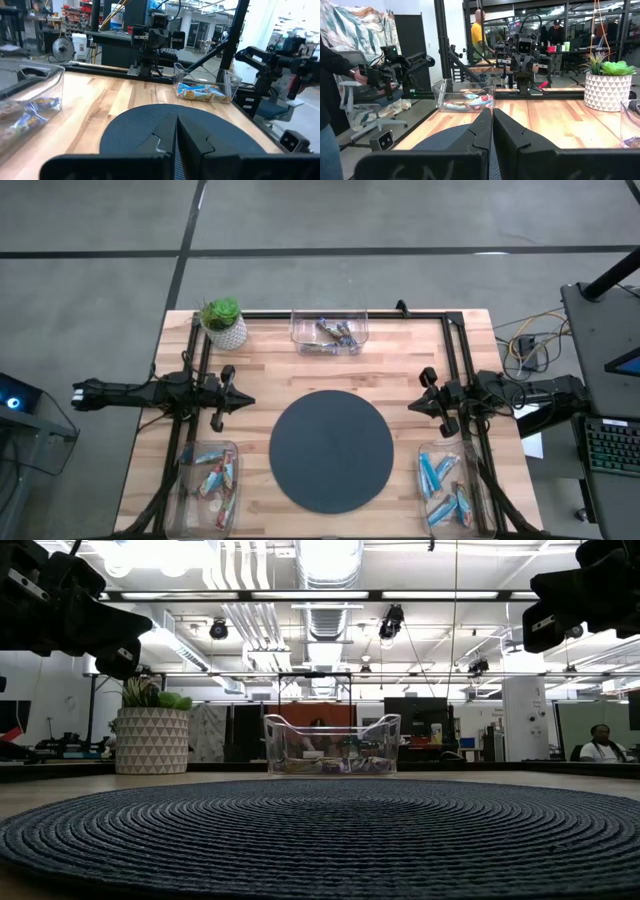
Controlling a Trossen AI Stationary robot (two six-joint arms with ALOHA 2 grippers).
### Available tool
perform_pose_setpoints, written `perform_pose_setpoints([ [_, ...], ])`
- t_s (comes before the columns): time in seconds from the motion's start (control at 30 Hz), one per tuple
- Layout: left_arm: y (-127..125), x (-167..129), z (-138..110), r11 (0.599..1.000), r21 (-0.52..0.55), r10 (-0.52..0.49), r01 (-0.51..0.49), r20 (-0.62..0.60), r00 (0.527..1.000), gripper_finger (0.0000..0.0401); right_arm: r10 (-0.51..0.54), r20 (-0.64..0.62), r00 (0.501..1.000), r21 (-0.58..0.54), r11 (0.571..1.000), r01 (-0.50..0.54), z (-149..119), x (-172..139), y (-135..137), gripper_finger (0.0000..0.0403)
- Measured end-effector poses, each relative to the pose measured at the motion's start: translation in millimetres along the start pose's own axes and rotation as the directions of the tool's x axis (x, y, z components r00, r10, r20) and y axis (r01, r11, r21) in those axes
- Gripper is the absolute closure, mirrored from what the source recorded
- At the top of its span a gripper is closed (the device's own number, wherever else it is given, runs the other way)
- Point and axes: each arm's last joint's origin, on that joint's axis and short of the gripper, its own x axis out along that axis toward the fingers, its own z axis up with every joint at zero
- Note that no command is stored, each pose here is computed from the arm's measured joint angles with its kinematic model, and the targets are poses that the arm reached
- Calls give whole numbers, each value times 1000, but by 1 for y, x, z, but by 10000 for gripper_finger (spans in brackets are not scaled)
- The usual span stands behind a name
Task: Pick and place Granola Bars by type
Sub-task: Return to Home Position
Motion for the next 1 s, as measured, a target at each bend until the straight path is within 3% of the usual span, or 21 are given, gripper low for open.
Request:
perform_pose_setpoints([
  [0.23, 0, 0, 0, 997, -79, 0, 0, 0, 1000, 401, 0, 0, 1000, 0, 1000, 0, 0, 0, 0, 394],
  [1.0, 0, 0, 0, 997, -76, 1, -1, 0, 1000, 401, 0, 0, 1000, -8, 1000, 0, 0, 0, 0, 394],
])
